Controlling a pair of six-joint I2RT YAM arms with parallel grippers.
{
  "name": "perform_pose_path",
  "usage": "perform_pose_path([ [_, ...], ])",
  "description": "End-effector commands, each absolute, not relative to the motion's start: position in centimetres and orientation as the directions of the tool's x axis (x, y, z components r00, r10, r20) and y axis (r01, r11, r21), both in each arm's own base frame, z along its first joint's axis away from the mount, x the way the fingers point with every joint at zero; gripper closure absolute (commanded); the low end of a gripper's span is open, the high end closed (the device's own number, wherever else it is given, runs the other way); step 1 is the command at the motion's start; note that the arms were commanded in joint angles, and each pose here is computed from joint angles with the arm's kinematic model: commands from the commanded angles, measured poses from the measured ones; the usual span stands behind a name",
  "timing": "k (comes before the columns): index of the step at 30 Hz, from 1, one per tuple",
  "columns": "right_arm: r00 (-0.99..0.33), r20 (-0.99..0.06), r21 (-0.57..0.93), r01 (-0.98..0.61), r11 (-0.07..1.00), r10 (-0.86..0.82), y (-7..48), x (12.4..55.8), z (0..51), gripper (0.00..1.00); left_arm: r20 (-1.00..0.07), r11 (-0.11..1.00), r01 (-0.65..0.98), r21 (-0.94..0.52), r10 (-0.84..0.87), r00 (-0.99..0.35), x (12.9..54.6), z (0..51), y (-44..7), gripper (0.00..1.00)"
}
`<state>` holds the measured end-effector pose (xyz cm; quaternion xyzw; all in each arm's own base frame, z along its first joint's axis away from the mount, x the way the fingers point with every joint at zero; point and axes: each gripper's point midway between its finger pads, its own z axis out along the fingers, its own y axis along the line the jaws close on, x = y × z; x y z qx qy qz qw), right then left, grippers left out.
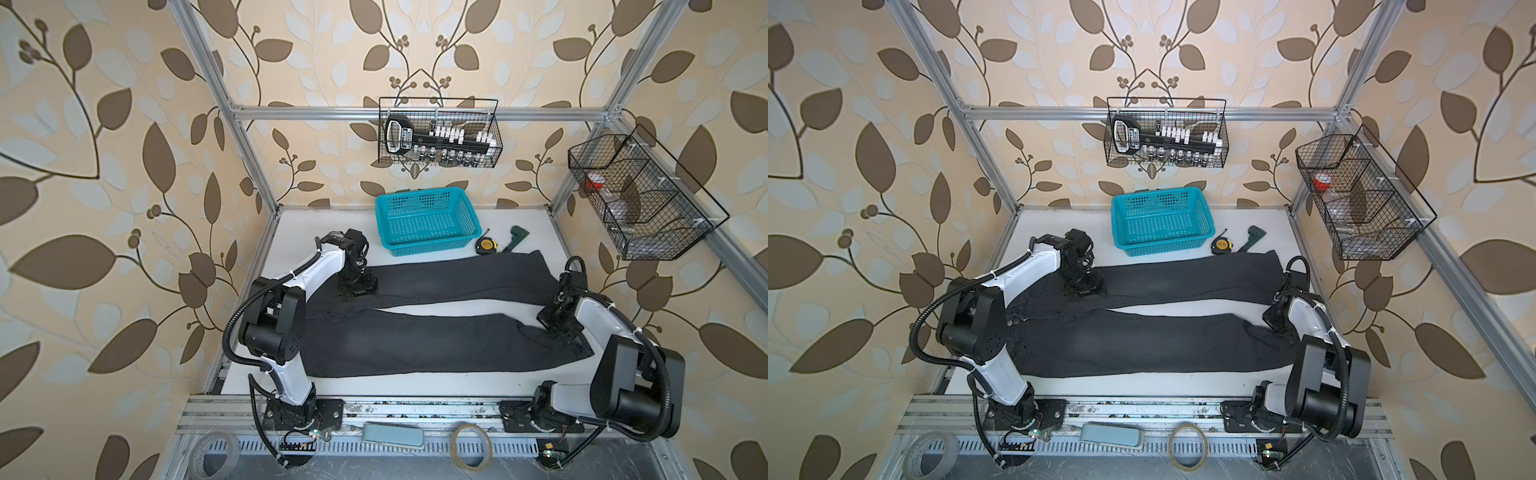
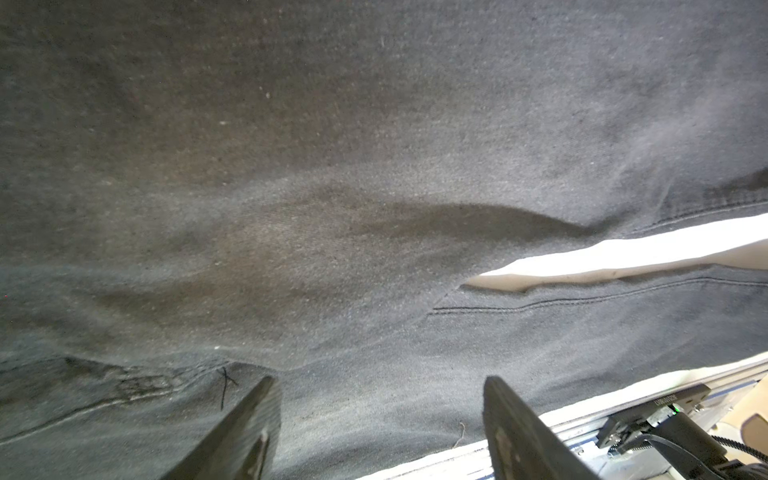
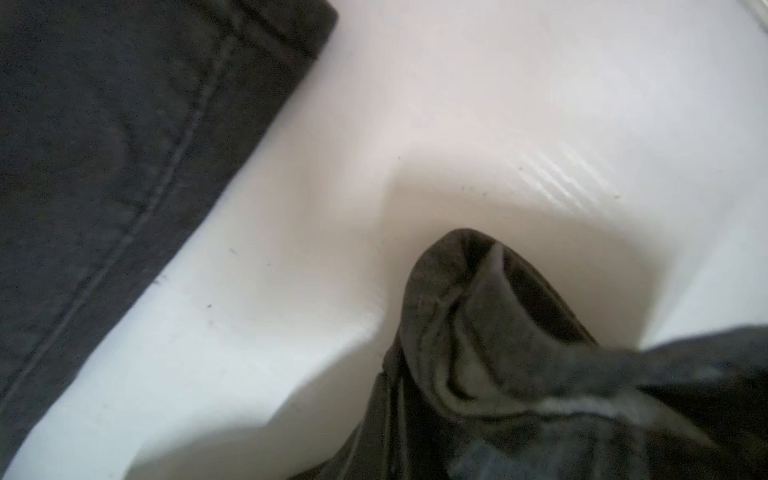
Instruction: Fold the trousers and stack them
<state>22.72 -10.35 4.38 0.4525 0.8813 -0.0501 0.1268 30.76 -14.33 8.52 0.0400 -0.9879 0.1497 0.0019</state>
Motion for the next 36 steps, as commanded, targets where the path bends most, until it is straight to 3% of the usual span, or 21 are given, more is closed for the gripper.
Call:
perform_pose_path([
  [1, -0.552, -0.329, 0.106, 0.785, 0.611, 0.766, -10.1, 24.8, 7.8, 1.0, 0.02, 0.954, -0.058, -0.293, -0.055, -0.998, 30.7, 8.7, -14.2, 0.23],
  [10, -0.399, -0.528, 0.32, 0.724, 0.61, 0.75, -10.1, 26.8, 16.4, 1.0, 0.01, 0.956, -0.06, -0.287, -0.059, -0.998, 30.9, 9.0, -14.1, 0.23],
  [14, -0.341, -0.495, 0.3, 0.796, 0.526, 0.799, -11.3, 23.9, 13.8, 1.0, 0.008, 0.955, -0.061, -0.289, -0.061, -0.998, 31.1, 8.8, -14.1, 0.24],
  [18, -0.377, -0.396, 0.268, 0.824, 0.499, 0.837, -11.1, 22.1, 8.2, 0.83, 0.013, 0.955, -0.062, -0.289, -0.061, -0.998, 31.1, 8.6, -14.2, 0.23],
  [21, -0.416, -0.401, 0.195, 0.831, 0.52, 0.816, -11.7, 21.4, 6.8, 0.57, 0.015, 0.956, -0.062, -0.286, -0.06, -0.998, 31.0, 8.5, -14.1, 0.23],
  [22, -0.425, -0.411, 0.174, 0.832, 0.527, 0.807, -12.1, 21.3, 6.9, 0.53, 0.016, 0.956, -0.063, -0.286, -0.061, -0.998, 30.9, 8.5, -14.1, 0.24],
  [28, -0.429, -0.404, 0.017, 0.88, 0.476, 0.808, -14.0, 19.7, 9.1, 0.44, 0.02, 0.956, -0.063, -0.286, -0.059, -0.998, 30.6, 8.3, -14.0, 0.23],
  [33, -0.46, -0.432, 0.141, 0.815, 0.562, 0.776, -13.1, 23.5, 10.1, 0.43, 0.005, 0.954, -0.061, -0.295, -0.062, -0.998, 30.9, 9.0, -14.1, 0.23],
  [36, -0.493, -0.386, 0.162, 0.795, 0.584, 0.779, -12.4, 24.9, 8.5, 0.43, -0.01, 0.953, -0.056, -0.299, -0.061, -0.998, 31.2, 9.6, -14.2, 0.23],
])
